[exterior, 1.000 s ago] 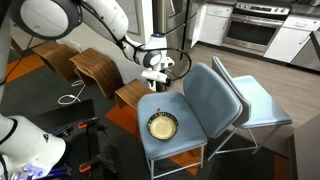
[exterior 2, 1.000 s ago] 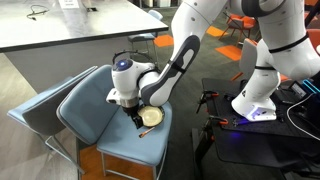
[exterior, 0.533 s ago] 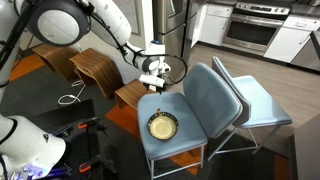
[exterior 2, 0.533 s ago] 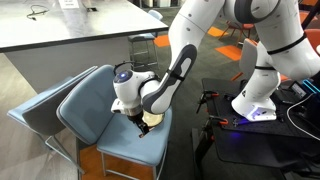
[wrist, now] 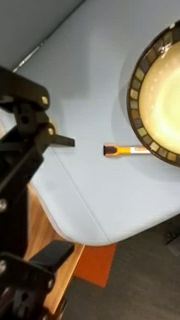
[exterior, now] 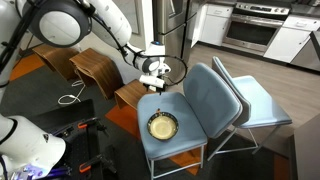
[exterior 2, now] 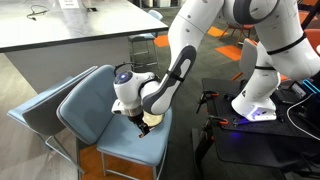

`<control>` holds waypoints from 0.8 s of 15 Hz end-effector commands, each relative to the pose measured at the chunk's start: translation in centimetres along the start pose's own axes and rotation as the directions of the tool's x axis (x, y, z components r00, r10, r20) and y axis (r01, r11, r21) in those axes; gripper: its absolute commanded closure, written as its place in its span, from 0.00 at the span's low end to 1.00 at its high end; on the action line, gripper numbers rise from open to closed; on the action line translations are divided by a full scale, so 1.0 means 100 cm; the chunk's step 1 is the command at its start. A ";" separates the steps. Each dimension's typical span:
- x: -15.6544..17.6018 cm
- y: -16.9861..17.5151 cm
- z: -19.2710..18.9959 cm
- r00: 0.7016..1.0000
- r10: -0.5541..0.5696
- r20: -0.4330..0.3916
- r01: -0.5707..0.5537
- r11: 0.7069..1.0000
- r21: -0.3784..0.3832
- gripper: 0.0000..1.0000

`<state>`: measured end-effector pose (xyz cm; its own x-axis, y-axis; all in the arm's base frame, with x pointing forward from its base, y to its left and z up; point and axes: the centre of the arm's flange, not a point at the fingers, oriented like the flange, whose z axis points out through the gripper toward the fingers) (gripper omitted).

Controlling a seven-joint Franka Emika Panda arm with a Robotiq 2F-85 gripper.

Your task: Put the marker in the bowl

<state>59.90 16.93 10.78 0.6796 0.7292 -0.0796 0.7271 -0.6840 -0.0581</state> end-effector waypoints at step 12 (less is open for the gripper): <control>0.013 0.075 0.106 0.998 -0.055 0.019 0.054 0.998 0.030 0.00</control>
<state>63.00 12.48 0.58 0.6569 0.7462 -0.1081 0.7441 -0.6647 -0.0667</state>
